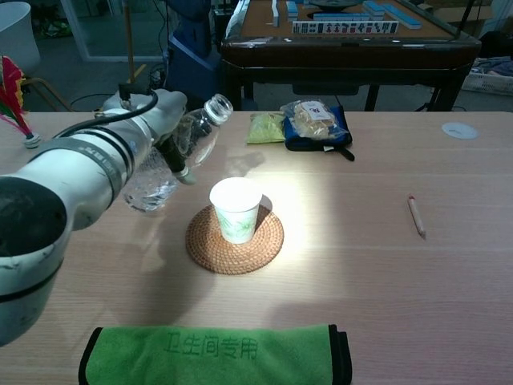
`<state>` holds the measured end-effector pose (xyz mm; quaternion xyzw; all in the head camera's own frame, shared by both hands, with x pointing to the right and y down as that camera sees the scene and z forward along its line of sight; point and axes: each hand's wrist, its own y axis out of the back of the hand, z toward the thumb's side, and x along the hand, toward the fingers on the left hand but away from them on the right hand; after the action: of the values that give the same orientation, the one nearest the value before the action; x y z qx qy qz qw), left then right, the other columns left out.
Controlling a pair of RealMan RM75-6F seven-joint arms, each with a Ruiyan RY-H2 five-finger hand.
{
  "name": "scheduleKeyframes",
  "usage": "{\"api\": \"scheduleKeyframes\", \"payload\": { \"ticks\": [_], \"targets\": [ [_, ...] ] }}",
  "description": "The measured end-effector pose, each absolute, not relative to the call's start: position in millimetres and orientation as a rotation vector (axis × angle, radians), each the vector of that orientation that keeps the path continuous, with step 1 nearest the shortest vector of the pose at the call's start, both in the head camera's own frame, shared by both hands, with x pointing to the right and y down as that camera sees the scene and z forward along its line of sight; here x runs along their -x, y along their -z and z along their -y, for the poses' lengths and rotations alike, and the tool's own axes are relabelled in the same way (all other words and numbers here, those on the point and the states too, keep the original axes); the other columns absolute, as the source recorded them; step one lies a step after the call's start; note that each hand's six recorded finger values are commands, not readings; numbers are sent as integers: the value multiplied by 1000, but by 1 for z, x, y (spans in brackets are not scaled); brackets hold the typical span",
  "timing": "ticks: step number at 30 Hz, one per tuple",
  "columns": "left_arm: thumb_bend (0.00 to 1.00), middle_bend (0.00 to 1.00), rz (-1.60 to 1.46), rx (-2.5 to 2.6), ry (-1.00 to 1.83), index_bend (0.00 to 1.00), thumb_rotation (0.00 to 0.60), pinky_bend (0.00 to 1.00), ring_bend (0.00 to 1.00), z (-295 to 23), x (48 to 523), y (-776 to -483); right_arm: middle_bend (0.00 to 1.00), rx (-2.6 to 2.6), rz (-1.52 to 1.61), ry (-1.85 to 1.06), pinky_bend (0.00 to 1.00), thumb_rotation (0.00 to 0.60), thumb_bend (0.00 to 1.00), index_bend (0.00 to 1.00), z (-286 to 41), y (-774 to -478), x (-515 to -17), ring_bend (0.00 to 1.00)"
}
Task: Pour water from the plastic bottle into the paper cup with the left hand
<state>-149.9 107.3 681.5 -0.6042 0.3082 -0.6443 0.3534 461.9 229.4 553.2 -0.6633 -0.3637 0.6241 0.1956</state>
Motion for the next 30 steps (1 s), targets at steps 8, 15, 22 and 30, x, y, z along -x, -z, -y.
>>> {"api": "scheduleKeyframes", "payload": {
  "ticks": [8,15,22,30],
  "targets": [
    [0,793,-1113,1691,1690,653,600,719,580,-100,193,-674,221,1861,1008,-1752,370,600,201,301,-231,-555,-460,186],
    [0,793,-1361,1732,1686,655,600,709,583,-93,223,-670,221,1859,1009,-1755,370,600,202,302,-231,-555,-461,186],
    [0,793,-1600,1723,1677,657,600,705,584,-88,267,-666,221,1857,1006,-1759,370,600,202,302,-231,-556,-461,186],
    [0,793,-1672,1727,1685,656,600,700,584,-99,298,-671,221,1857,993,-1764,370,600,202,302,-233,-558,-460,186]
  ]
}}
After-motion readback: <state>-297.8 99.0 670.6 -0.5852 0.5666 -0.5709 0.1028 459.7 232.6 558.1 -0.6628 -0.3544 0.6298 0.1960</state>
